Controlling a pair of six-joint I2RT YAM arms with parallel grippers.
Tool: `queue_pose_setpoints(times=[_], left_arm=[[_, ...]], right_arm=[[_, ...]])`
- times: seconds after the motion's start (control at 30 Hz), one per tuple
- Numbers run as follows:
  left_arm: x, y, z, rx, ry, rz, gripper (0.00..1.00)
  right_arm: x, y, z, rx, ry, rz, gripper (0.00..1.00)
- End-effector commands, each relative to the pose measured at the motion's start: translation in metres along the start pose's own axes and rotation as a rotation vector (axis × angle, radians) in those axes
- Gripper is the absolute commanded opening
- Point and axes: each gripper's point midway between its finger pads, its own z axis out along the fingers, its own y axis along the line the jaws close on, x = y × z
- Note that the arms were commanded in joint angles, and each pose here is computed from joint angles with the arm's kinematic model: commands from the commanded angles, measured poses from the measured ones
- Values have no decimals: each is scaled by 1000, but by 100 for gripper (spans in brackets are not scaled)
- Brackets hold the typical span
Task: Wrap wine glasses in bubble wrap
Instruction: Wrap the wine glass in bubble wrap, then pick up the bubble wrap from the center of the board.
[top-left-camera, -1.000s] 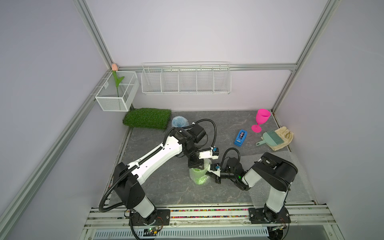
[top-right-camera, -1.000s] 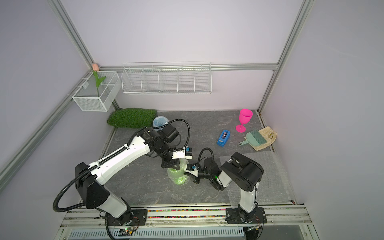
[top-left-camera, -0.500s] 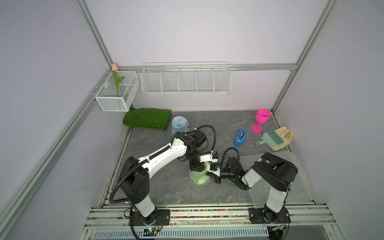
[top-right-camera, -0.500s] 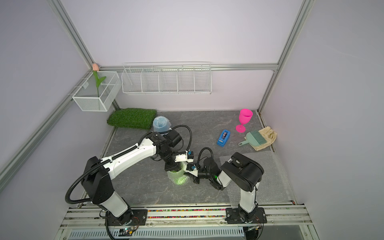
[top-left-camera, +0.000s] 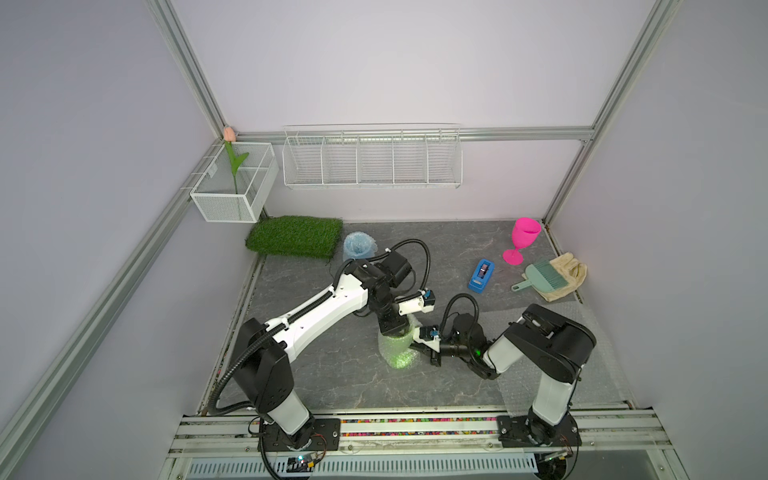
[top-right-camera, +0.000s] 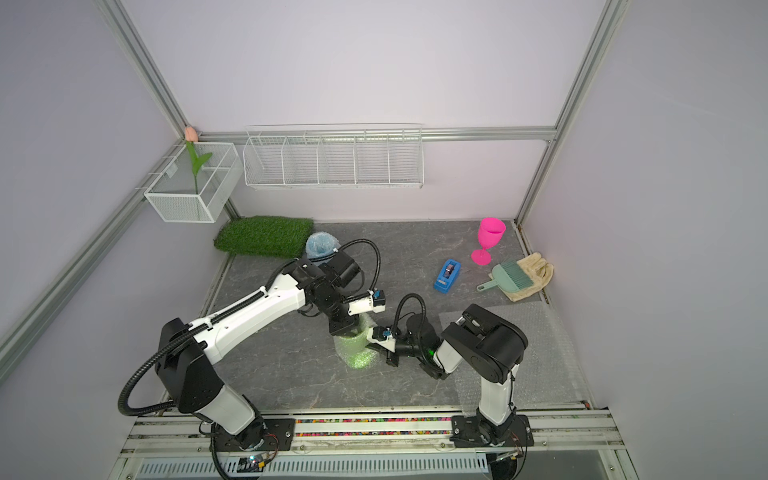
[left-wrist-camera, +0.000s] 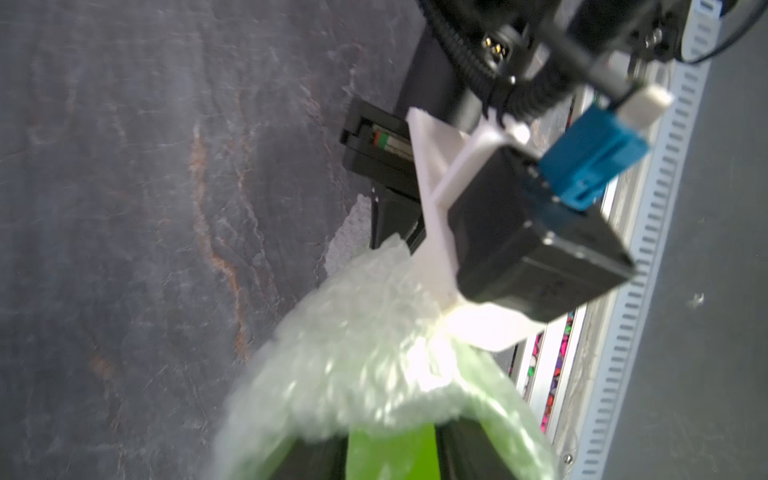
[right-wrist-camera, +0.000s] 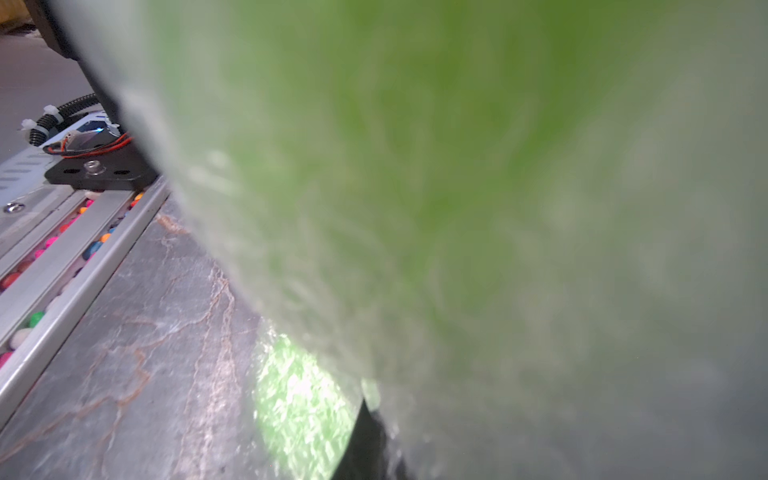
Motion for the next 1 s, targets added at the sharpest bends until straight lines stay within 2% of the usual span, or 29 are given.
queue_pose_setpoints(times=[0.0,0.2,0.3,0.37,0.53,0.67,0.8,0.97], left_arm=[[-19,9,-43,-139,-115,-68,39],[-14,25,-74,-314,-231,-329,40],[8,45,-82,-469,-261,-625,38],[25,43,-77,-474,-234,-809,41],[48,30,-48,-400,-144,-1051,39],[43,19,-26,-292,-146,-1094,40],[45,18,-13,-268,-124,-1093,28],[47,25,-11,-311,-69,-1072,14]], right_arm=[[19,2,-2,-1,70,35,7],[19,2,-2,4,75,31,7],[21,1,-2,8,81,32,7],[21,0,-1,8,82,31,7],[24,-2,-1,16,100,39,7],[23,-2,0,12,102,42,7],[25,-2,0,12,112,43,7],[25,-4,-2,24,120,46,7]])
